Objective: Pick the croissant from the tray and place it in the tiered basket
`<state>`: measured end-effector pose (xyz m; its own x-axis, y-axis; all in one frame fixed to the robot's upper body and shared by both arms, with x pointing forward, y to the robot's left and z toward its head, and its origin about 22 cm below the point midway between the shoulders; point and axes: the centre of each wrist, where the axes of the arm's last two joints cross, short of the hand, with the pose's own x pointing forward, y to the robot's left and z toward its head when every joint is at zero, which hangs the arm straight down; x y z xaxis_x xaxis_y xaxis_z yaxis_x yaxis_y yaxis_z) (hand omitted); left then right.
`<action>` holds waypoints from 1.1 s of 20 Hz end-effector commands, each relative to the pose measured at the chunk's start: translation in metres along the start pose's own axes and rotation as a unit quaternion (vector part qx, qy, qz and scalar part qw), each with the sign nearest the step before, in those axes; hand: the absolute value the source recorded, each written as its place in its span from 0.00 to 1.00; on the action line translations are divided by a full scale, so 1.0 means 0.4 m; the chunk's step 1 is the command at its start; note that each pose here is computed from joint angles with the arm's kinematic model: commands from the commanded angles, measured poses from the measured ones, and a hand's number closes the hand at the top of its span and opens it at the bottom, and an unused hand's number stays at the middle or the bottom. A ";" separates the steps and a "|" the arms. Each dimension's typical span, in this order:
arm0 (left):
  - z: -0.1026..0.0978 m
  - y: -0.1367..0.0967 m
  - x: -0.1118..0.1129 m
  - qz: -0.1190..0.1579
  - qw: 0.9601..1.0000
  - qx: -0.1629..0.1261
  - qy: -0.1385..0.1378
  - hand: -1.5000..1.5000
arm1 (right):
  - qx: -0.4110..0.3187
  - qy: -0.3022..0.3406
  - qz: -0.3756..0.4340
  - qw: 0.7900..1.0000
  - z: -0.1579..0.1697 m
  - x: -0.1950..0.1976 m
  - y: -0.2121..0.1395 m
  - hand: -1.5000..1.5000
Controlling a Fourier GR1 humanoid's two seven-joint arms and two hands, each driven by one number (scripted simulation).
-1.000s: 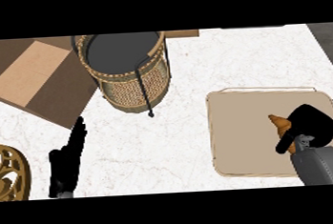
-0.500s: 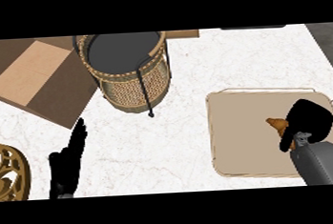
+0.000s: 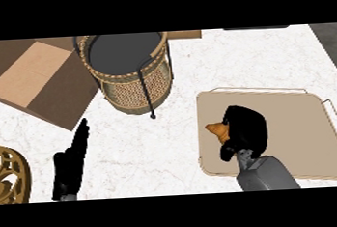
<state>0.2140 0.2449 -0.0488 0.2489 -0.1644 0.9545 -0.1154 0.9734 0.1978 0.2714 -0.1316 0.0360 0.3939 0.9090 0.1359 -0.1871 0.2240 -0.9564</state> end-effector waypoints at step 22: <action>-0.006 0.002 -0.016 0.006 1.000 0.003 0.018 0.50 | -0.230 -0.124 -0.215 0.941 0.370 0.190 -0.472 1.00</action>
<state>0.2114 0.2478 -0.0508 0.2517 -0.1615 0.9542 -0.1237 0.9725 0.1972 0.1922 -0.0609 0.2434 -0.0991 0.8371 0.5380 0.3846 0.5309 -0.7552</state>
